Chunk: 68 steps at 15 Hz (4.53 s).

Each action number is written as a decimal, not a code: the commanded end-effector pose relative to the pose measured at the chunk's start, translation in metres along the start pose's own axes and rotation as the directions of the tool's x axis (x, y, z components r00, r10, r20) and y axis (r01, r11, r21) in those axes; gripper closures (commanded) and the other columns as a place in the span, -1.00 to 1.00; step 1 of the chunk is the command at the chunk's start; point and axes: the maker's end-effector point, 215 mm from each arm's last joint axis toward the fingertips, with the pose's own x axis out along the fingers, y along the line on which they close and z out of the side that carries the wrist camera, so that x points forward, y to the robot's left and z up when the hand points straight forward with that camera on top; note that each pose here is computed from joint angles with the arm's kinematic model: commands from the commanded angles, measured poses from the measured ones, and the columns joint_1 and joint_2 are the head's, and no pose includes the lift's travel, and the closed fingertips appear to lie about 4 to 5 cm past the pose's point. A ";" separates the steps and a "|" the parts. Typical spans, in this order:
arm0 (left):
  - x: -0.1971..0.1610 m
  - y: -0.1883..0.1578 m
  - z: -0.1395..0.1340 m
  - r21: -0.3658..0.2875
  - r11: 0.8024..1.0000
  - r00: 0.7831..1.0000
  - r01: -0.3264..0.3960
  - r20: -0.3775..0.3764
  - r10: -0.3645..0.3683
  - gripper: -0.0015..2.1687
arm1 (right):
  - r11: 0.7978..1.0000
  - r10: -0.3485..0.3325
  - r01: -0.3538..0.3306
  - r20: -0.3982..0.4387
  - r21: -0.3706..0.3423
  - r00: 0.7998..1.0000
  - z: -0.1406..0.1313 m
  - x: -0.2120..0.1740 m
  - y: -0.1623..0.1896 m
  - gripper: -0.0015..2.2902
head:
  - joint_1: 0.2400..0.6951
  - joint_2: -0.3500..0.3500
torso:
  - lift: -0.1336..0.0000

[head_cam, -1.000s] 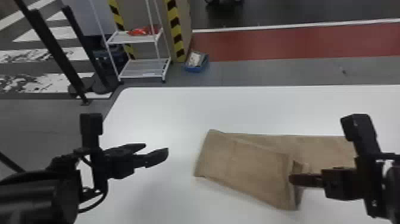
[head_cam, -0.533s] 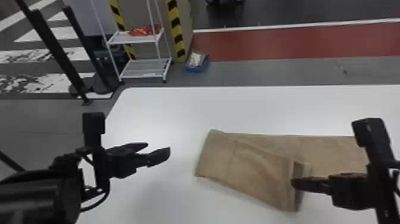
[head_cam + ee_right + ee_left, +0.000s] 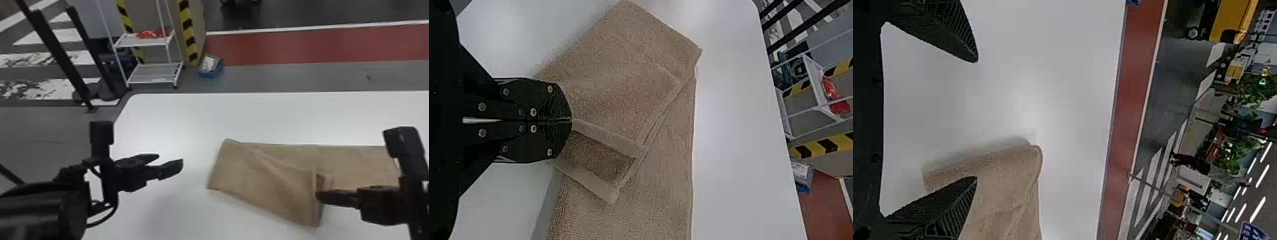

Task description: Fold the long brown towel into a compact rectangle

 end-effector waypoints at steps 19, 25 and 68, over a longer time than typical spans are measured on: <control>0.004 0.004 -0.005 0.001 1.000 1.000 -0.002 -0.001 0.002 -0.97 | 0.995 -0.070 0.074 -0.063 0.062 0.996 -0.029 0.006 -0.036 -0.85 | 1.00 0.33 | -0.80; 0.008 0.004 -0.007 0.000 1.000 1.000 0.000 -0.005 0.000 -0.97 | 0.995 -0.072 0.076 -0.071 0.058 0.995 -0.030 0.012 -0.032 -0.83 | 1.00 0.35 | -0.80; 0.008 -0.003 -0.006 0.012 1.000 1.000 0.020 0.011 -0.020 -0.97 | 0.999 0.035 -0.033 0.169 -0.017 0.985 0.066 -0.008 -0.062 0.31 | 1.00 0.29 | -0.80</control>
